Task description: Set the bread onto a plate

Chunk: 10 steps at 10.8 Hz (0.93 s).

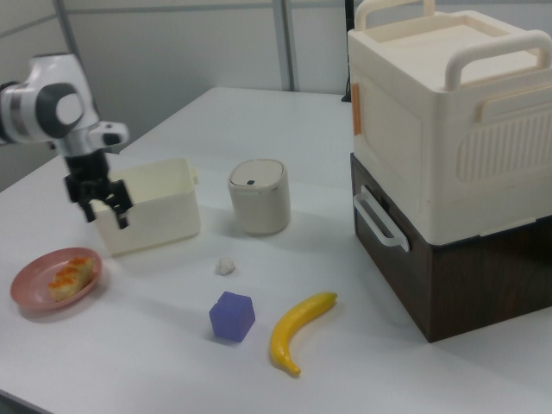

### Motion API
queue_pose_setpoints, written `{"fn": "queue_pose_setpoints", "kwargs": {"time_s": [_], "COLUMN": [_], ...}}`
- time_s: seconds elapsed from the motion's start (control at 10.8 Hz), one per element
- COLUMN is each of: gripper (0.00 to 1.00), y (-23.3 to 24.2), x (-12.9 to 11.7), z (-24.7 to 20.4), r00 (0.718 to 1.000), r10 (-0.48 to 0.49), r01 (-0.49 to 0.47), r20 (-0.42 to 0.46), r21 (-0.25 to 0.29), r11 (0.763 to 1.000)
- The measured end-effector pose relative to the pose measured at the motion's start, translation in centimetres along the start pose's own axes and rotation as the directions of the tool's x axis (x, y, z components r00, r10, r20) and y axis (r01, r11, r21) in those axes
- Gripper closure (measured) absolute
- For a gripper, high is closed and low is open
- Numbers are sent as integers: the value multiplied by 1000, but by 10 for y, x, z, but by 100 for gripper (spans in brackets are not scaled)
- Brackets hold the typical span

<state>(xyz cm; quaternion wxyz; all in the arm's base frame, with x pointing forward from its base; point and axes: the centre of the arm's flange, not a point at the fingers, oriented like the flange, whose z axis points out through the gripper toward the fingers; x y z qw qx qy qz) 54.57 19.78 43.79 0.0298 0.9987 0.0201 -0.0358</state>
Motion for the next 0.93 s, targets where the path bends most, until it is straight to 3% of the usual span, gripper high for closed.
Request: {"fn": "queue_pose_setpoints", "kwargs": {"time_s": [0.19,0.37,0.65,0.93], "gripper": [0,0,0,0], "y": [78,133,169,172], "x": [17,30,34,34], "z": [-25,-47,-83,-92], "r00": [995,990,985,985], "r10": [96,133,156,152], "r01": [-96,-133,-156,-152], "r20": [-3,-44,-68,-78], "r21": [-2,9,11,12], "r11": [995,991,988,988]}}
